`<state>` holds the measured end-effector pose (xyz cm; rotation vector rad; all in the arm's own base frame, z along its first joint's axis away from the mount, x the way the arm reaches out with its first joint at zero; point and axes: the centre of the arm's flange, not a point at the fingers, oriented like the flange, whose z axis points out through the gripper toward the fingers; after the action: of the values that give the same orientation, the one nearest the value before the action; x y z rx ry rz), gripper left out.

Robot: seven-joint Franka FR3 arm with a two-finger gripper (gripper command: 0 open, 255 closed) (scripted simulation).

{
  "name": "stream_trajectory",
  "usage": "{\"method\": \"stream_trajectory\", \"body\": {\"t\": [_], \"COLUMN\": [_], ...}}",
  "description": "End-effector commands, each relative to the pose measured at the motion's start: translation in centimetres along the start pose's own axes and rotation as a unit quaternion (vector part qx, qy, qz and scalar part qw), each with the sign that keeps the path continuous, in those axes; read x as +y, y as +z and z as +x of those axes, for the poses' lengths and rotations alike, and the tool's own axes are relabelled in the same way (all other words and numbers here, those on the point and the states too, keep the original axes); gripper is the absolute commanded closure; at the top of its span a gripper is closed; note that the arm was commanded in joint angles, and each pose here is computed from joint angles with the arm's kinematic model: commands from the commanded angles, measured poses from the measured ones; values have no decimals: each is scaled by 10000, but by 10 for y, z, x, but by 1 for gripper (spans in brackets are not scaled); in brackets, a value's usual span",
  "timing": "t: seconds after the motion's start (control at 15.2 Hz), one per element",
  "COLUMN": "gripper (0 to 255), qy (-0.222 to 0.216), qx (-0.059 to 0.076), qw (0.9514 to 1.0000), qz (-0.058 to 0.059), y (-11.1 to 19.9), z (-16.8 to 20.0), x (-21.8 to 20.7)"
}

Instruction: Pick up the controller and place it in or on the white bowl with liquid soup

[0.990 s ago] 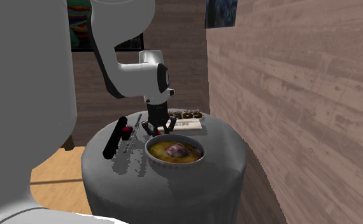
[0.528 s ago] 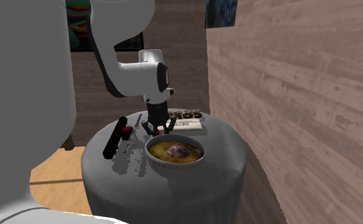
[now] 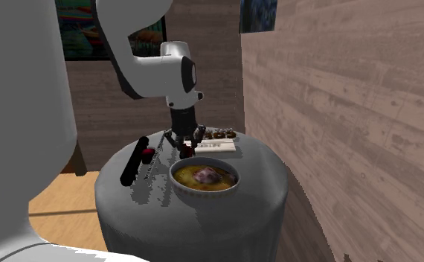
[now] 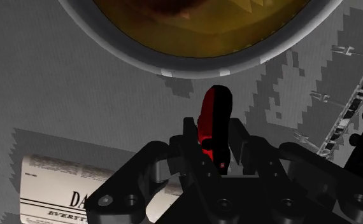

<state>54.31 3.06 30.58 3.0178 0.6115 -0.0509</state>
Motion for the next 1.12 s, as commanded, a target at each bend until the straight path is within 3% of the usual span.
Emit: {"method": "stream_trajectory", "body": {"t": [0.0,1.06], "gripper": [255,255], "qy": [-1,-1], "qx": [-2,-2], "qw": [10000,10000], "qz": [1,1], "y": [-10,-94], "z": [-1,-4], "x": [1,6]}}
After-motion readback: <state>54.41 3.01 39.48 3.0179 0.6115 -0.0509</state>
